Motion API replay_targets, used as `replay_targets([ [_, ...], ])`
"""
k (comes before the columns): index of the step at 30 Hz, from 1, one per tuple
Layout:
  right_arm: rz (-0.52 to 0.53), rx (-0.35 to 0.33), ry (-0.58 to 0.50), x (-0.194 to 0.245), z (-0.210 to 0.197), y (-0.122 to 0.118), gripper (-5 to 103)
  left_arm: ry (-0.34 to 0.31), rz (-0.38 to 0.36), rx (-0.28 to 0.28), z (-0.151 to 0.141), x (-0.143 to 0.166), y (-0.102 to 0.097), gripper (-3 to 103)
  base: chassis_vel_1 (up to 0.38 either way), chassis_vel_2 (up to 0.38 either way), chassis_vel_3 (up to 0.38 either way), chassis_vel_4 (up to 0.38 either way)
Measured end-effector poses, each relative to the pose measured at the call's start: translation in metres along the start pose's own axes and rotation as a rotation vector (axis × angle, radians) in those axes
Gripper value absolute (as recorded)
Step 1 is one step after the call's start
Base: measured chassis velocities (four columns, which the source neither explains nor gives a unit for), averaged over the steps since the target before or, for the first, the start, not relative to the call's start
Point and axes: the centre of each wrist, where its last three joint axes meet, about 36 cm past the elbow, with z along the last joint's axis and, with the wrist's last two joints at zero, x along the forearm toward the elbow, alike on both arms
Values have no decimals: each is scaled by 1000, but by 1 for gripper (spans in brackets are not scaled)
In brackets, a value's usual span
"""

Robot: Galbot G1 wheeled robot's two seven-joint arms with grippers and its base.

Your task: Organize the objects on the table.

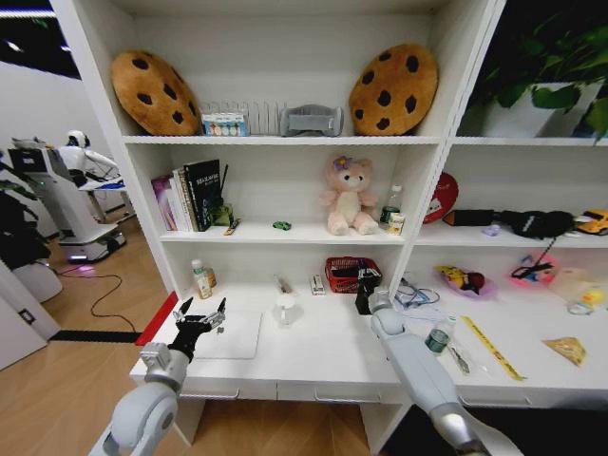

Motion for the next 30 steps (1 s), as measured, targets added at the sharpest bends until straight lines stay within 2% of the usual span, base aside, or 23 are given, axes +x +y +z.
replay_targets([
  [8, -22, 4, -57, 4, 15, -2, 8, 0, 0, 0, 0, 0, 0, 100, 0, 0, 0, 0],
  [13, -1, 15, -42, 11, 15, -2, 7, 0, 0, 0, 0, 0, 0, 100, 0, 0, 0, 0],
  [16, 9, 26, -40, 15, 16, -1, 22, 0, 0, 0, 0, 0, 0, 100, 0, 0, 0, 0],
  [17, 9, 26, -40, 15, 16, -1, 22, 0, 0, 0, 0, 0, 0, 100, 0, 0, 0, 0],
  [19, 13, 27, -43, 16, 17, 1, 33, 0, 0, 0, 0, 0, 0, 100, 0, 0, 0, 0],
  [20, 13, 27, -43, 16, 17, 1, 33, 0, 0, 0, 0, 0, 0, 100, 0, 0, 0, 0],
  [22, 14, 28, -51, 17, 15, 3, 44, 0, 0, 0, 0, 0, 0, 100, 0, 0, 0, 0],
  [24, 20, 28, -61, 18, 12, 4, 44, 0, 0, 0, 0, 0, 0, 100, 0, 0, 0, 0],
  [26, 37, 30, -67, 21, 0, 6, 55, 0, 0, 0, 0, 0, 0, 100, 0, 0, 0, 0],
  [27, 37, 30, -67, 21, 0, 6, 55, 0, 0, 0, 0, 0, 0, 100, 0, 0, 0, 0],
  [28, 63, 23, -29, 36, -21, 8, 61, 0, 0, 0, 0, 0, 0, 100, 0, 0, 0, 0],
  [29, 91, 6, 18, 53, -38, 12, 71, 0, 0, 0, 0, 0, 0, 100, 0, 0, 0, 0],
  [30, 91, 6, 18, 53, -38, 12, 71, 0, 0, 0, 0, 0, 0, 100, 0, 0, 0, 0],
])
